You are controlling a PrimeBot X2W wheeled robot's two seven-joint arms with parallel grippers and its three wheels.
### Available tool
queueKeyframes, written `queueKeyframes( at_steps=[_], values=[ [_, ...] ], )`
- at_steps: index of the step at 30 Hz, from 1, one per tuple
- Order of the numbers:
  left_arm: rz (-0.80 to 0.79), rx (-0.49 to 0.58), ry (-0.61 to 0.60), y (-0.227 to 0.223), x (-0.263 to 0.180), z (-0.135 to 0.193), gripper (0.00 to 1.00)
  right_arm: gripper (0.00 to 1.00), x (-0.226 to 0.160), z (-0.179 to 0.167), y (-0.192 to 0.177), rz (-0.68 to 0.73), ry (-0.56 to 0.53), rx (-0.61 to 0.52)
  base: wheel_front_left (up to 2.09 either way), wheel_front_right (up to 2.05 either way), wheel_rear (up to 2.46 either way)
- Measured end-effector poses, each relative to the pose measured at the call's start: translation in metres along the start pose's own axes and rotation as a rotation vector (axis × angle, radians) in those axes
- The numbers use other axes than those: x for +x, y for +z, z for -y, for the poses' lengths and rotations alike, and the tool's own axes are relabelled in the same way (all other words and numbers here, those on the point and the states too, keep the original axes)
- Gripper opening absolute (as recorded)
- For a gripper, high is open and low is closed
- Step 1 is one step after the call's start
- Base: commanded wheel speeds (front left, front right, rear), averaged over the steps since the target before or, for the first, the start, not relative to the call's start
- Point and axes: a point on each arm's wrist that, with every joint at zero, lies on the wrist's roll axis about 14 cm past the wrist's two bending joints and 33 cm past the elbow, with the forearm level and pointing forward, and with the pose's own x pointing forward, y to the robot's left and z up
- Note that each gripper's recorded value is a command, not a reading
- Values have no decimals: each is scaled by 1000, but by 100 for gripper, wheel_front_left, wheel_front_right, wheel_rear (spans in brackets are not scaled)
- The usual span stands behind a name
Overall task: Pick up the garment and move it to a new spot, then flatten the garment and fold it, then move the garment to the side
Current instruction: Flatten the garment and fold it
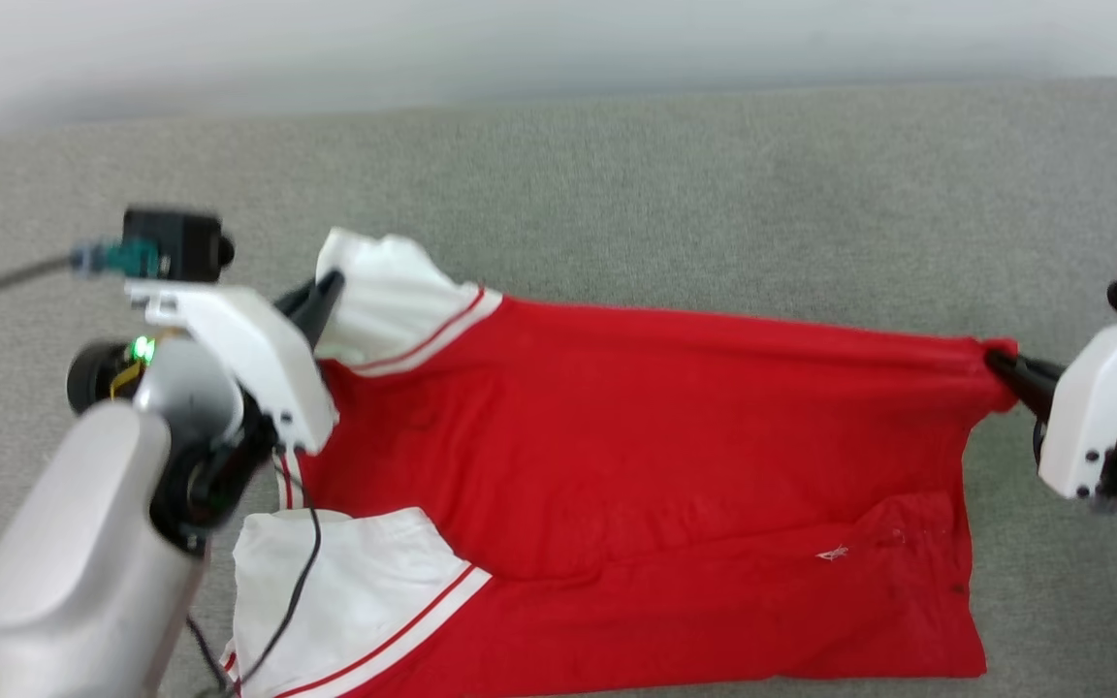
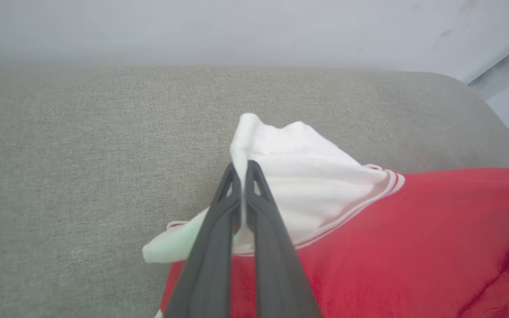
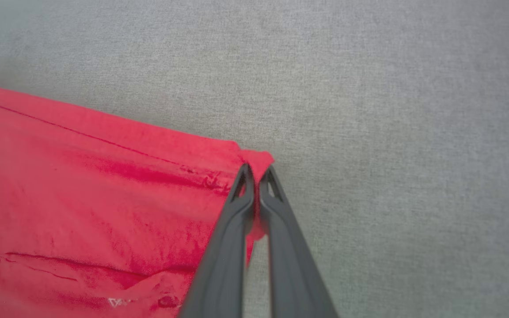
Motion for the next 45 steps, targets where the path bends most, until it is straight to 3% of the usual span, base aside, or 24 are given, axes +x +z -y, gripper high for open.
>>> queueKeyframes(
  at_steps=[9,15,17,18,19,20,21,27,37,45],
  values=[
    [-33,-96,106,-64,-67,-8,0,0,-29,-10,-32,75,1,59,0,0,0],
    [-142,-237,135,-126,-91,2,0,0,-36,-12,-73,65,-10,135,0,0,0],
    [-174,-285,137,-142,-93,7,5,0,-38,-11,-84,60,-18,164,0,0,0],
    [-188,-310,135,-150,-93,10,22,9,-38,-11,-91,55,-23,174,0,0,0],
    [-191,-321,139,-155,-94,11,63,38,-40,-10,-96,54,-30,177,0,0,0],
    [-194,-335,131,-157,-93,14,100,84,-41,-9,-100,56,-35,189,0,0,0],
    [-194,-341,128,-159,-92,15,100,100,-41,-10,-105,53,-35,195,0,0,0],
    [-77,-318,117,-144,-90,21,100,100,-53,-16,-120,76,-30,205,0,0,0],
    [327,-203,107,-50,-98,28,100,100,-88,-4,-77,205,-52,162,0,0,0],
    [608,-53,172,10,-122,23,100,100,-94,22,-82,35,-98,199,0,0,0]
  ],
)
